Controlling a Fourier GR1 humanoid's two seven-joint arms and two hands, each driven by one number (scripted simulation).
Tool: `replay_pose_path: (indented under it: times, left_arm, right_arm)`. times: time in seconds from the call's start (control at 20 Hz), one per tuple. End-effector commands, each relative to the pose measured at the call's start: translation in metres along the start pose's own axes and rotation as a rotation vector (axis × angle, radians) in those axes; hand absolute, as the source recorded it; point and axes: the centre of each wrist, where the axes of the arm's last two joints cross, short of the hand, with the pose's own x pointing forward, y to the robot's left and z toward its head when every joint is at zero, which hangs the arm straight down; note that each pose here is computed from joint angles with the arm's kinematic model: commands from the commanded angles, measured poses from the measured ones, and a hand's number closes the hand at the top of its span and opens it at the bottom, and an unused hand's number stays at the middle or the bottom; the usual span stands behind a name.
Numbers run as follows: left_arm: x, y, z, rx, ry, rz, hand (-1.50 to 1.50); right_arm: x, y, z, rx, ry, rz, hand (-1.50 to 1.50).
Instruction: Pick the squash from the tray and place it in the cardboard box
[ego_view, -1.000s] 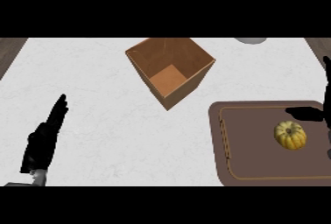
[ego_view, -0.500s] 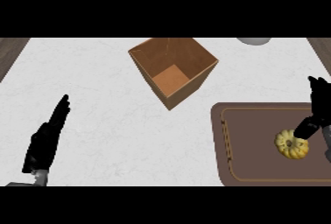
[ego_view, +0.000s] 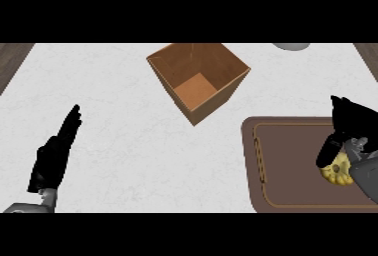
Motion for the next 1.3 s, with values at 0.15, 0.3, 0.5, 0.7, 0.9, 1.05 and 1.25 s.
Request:
replay_pose_path:
  times: [0.15,0.3,0.5,0.7,0.9,1.05,1.25]
  left_arm:
    - [0.0,-0.001,0.002,0.004,-0.001,0.019,0.0]
    - [-0.004,-0.003,0.002,0.02,-0.01,-0.015,0.0]
    - [0.004,-0.007,0.001,0.006,0.018,0.0,0.0]
    - [-0.007,-0.007,0.003,0.001,-0.005,-0.003,0.0]
    - [-0.009,-0.005,0.006,0.018,0.011,-0.016,0.0]
    - [0.009,-0.001,0.006,0.013,-0.006,0.004,0.0]
    - [0.0,-0.006,0.003,0.003,0.005,-0.002,0.0]
  right_arm:
    - [0.027,0.025,0.008,0.048,0.231,0.1,-1.5]
    - [0.022,0.021,0.006,0.057,0.258,0.114,-1.5]
    - [0.008,0.028,0.001,0.08,0.27,0.123,-1.5]
    - [0.019,0.033,0.002,0.075,0.27,0.111,-1.5]
    - [0.012,0.026,0.015,0.053,0.258,0.11,-1.5]
    - [0.009,0.044,0.003,0.076,0.265,0.104,-1.5]
    - [0.006,0.032,0.013,0.054,0.263,0.113,-1.5]
